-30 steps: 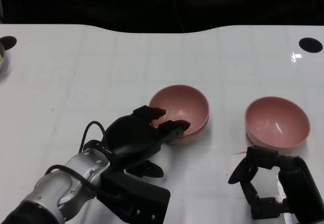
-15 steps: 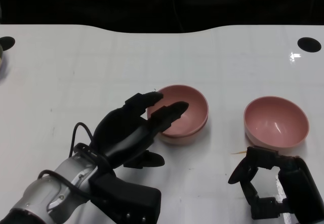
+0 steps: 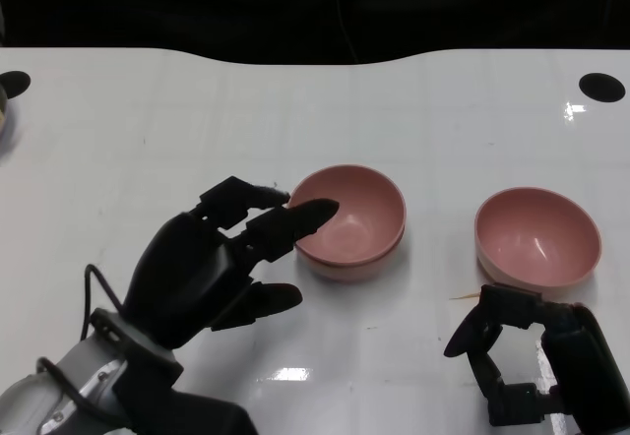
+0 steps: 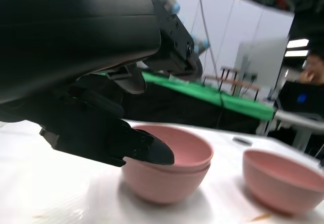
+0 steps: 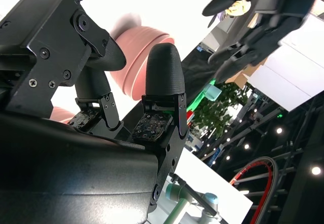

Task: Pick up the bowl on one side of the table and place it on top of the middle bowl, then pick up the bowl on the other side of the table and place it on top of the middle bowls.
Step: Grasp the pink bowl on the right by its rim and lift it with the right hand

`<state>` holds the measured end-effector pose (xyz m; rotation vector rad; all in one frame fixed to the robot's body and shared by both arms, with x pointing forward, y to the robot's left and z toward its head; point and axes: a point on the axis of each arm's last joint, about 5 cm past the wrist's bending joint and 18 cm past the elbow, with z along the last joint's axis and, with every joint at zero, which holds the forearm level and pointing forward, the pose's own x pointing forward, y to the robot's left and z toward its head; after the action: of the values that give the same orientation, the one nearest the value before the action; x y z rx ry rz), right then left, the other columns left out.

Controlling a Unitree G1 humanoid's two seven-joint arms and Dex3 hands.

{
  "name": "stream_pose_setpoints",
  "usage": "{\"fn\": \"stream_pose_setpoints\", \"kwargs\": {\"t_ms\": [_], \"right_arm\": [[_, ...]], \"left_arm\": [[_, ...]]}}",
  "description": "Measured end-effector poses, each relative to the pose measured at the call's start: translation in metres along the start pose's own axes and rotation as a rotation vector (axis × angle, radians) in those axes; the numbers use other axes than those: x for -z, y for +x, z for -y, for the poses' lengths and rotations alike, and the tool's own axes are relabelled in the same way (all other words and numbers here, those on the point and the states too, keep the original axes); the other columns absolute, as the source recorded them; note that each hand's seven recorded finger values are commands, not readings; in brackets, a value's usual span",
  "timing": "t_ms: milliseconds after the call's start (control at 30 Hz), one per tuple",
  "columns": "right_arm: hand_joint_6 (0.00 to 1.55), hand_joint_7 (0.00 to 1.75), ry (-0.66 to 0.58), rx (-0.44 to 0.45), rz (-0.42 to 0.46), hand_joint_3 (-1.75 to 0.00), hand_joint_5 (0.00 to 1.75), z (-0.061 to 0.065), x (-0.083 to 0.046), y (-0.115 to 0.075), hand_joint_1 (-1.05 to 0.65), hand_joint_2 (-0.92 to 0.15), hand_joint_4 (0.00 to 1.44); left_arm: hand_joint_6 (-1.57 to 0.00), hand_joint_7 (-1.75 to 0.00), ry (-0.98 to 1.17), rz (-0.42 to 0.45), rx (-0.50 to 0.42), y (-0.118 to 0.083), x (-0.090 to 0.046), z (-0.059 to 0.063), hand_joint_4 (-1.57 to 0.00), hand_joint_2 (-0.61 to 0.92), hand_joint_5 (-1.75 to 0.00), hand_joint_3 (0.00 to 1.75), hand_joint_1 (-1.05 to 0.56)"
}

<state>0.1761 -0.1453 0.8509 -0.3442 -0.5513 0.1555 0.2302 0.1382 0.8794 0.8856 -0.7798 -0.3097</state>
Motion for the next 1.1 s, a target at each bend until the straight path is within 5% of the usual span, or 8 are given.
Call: {"fn": "stream_pose_setpoints", "kwargs": {"t_ms": [200,267,400,600,800,1067,1100], "right_arm": [[0.87,1.23,0.001,0.001,-0.001,-1.48,1.54,0.000,0.000,0.000,0.13,-0.19,0.87],[0.87,1.24,0.002,0.001,0.000,-1.48,1.53,0.000,0.000,0.000,0.12,-0.18,0.87],[0.87,1.24,0.001,0.002,-0.001,-1.48,1.54,0.000,0.000,-0.001,0.11,-0.19,0.87],[0.86,1.24,0.004,0.004,-0.005,-1.47,1.55,0.000,0.000,-0.002,0.11,-0.19,0.87],[0.86,1.23,0.008,0.008,-0.006,-1.44,1.55,0.000,0.000,-0.002,0.11,-0.21,0.85],[0.82,1.03,-0.028,0.010,0.020,-1.27,1.44,0.003,-0.003,0.000,0.06,-0.31,0.80],[0.73,0.95,-0.033,0.009,0.020,-1.26,1.36,0.004,-0.003,0.000,0.04,-0.32,0.70]], "left_arm": [[-0.90,-0.46,-0.077,-0.003,-0.102,-0.019,0.001,-0.004,-0.78,0.87,-1.07,0.19,-0.17],[-0.95,-0.54,-0.103,-0.005,-0.132,-0.025,0.001,-0.005,-0.85,0.56,-1.11,0.75,-0.13],[-0.98,-0.64,-0.164,-0.048,-0.172,-0.041,-0.002,-0.007,-0.89,0.40,-1.19,1.07,-0.08],[-0.91,-1.00,-0.313,-0.140,-0.140,-0.061,-0.011,-0.010,-0.84,0.37,-1.53,1.30,0.02],[-0.88,-1.34,-0.438,-0.182,-0.076,-0.071,-0.015,-0.012,-0.86,0.34,-1.62,1.44,0.00],[-0.90,-1.46,-0.541,-0.233,-0.028,-0.075,-0.011,-0.012,-0.89,0.30,-1.70,1.53,-0.01],[-0.89,-1.47,-0.547,-0.240,-0.030,-0.076,-0.011,-0.012,-0.89,0.30,-1.71,1.53,0.00]]}}
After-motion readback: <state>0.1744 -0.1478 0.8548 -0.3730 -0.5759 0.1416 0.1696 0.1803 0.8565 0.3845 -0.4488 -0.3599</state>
